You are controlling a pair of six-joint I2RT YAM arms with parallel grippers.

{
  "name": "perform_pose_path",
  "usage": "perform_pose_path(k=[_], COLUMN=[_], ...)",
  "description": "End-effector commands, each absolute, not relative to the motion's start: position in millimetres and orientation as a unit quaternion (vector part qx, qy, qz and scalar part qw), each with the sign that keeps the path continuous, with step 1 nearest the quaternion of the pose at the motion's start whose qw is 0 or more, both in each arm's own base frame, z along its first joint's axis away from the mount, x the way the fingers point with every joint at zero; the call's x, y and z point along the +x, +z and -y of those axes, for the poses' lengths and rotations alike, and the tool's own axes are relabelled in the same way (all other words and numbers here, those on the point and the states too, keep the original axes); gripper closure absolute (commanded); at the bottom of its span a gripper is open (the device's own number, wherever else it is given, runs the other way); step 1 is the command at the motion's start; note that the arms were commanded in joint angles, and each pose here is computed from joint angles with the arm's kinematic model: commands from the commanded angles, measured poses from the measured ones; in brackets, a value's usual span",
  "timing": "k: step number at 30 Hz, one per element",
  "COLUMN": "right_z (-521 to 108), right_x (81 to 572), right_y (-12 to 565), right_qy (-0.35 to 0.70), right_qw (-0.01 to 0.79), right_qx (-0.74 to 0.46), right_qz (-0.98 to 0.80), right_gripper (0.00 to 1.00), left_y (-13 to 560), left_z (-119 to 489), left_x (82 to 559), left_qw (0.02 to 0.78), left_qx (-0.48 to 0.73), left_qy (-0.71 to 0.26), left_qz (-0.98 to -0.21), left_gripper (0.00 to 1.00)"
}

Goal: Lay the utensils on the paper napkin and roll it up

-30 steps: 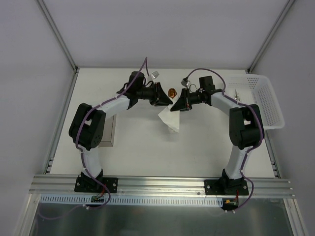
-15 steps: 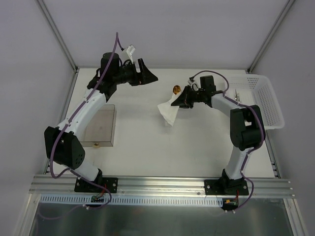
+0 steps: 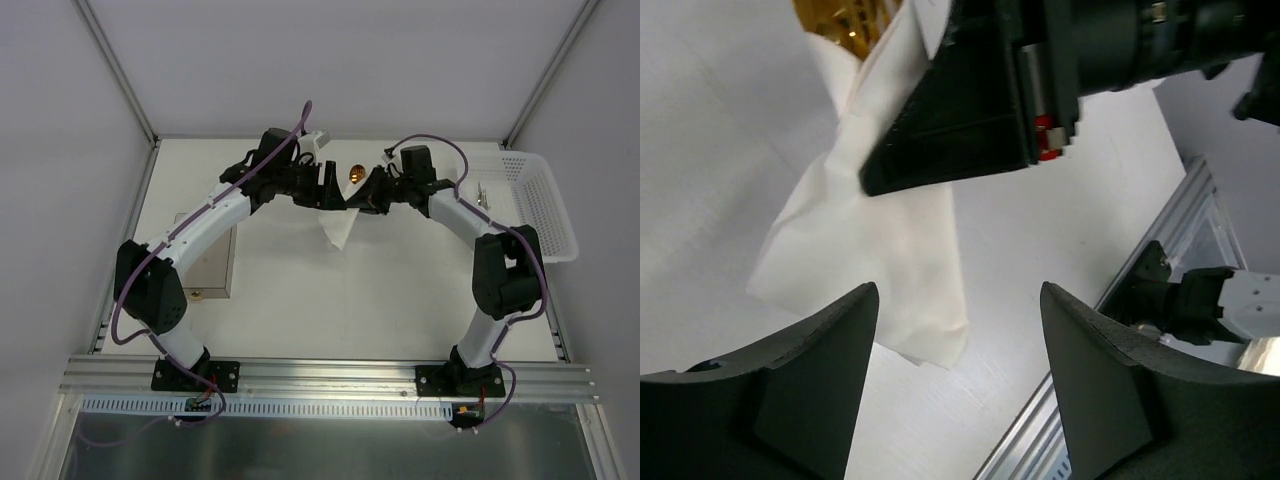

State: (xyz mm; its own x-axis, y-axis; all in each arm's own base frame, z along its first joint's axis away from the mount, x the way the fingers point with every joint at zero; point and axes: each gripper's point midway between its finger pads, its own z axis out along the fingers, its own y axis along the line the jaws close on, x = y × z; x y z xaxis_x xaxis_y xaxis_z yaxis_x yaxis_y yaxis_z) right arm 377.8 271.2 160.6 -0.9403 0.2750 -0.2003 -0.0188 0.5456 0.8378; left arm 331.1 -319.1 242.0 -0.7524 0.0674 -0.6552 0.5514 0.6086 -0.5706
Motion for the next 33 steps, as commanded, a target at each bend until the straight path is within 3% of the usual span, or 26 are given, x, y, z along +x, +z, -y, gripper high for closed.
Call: perform_pose_path(k=[1,16,33], right_z=[-276,-292,-303], right_x=[374,362,358], right_y=[215,260,295], right_qy=[0.513,0.602,0.682], right_qw=[0.198,0.196,0.188], right_qx=[0.052,0.026,0.002], right_qz=[-0.833,-0.773,-0.707], right_gripper=[1.00,1.00,1.00], left_y=[241,220,231], left_z=[316,321,335], left_x=[342,343,342], left_qw=[0.312,0.277,0.246], left_qx=[0.202,0.194,0.176], left_qy=[-0.366,-0.363,-0.430], left_qz=[-0.854,-0.868,-0.851], left_gripper=[0.34,0.37,0.41])
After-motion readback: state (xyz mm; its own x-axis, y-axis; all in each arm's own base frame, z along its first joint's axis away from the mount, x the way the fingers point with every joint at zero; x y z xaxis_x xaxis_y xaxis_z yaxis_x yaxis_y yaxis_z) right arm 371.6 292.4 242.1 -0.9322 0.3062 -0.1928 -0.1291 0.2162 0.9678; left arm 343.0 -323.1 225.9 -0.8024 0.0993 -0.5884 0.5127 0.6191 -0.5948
